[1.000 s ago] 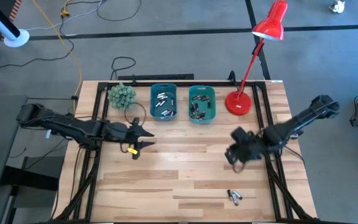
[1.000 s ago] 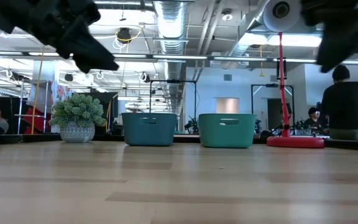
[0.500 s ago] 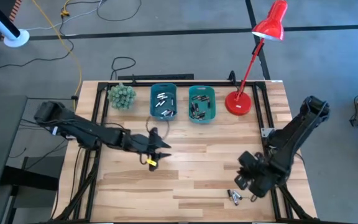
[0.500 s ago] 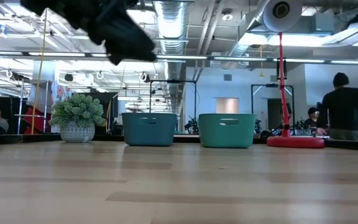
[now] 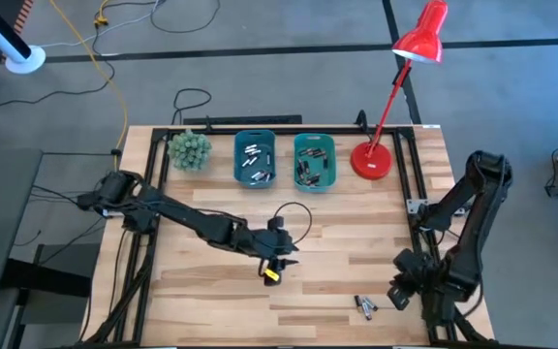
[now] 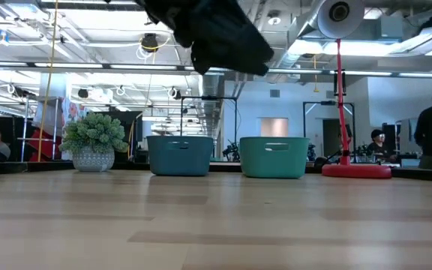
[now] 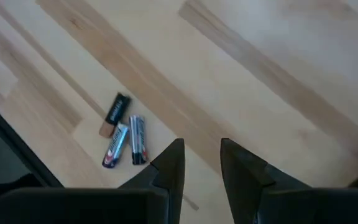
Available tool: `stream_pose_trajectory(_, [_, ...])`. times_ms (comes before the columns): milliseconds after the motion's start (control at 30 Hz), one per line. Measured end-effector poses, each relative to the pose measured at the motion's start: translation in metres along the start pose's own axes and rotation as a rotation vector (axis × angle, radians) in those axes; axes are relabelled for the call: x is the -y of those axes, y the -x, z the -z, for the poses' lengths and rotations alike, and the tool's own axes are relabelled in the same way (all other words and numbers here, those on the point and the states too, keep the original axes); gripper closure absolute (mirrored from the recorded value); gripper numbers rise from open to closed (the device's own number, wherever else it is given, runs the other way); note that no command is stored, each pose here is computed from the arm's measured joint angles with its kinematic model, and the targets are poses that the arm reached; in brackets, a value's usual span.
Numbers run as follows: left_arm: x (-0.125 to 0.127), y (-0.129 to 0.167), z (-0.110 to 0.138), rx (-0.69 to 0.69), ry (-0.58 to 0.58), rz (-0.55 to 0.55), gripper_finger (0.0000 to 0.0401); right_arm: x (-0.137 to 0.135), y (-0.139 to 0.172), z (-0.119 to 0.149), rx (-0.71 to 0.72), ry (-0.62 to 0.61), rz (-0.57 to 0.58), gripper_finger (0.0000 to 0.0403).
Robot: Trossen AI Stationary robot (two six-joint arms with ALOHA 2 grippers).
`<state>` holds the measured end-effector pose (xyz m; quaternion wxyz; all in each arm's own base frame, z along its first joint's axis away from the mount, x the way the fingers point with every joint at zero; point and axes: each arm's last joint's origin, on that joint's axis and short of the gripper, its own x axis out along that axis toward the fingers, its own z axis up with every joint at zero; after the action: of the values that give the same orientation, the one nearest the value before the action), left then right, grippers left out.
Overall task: Sort batteries
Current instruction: Put the silver battery into the blue bin
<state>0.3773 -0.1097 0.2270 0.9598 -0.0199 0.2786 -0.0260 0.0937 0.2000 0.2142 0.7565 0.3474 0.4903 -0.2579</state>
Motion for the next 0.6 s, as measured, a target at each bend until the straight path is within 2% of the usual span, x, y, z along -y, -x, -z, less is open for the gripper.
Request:
stream_pose_trajectory(133, [0.009, 0.001, -0.001, 0.023, -0.005, -0.010, 0.0247, -0.001, -0.009, 0.015, -0.035, -0.010, 0.041, 0.0284])
stream_pose_trajectory(433, [0.019, 0.003, 0.002, 0.027, -0.001, -0.034, 0.0247, -0.013, -0.042, 0.037, -0.037, 0.137, 0.058, 0.0284])
stream_pose_trajectory(500, [0.019, 0.003, 0.002, 0.027, 0.024, -0.035, 0.0247, -0.014, -0.047, 0.040, -0.035, 0.171, 0.064, 0.0284])
stream_pose_trajectory(600, [0.019, 0.003, 0.002, 0.028, 0.069, -0.035, 0.0247, -0.016, -0.053, 0.044, -0.038, 0.142, 0.057, 0.0283])
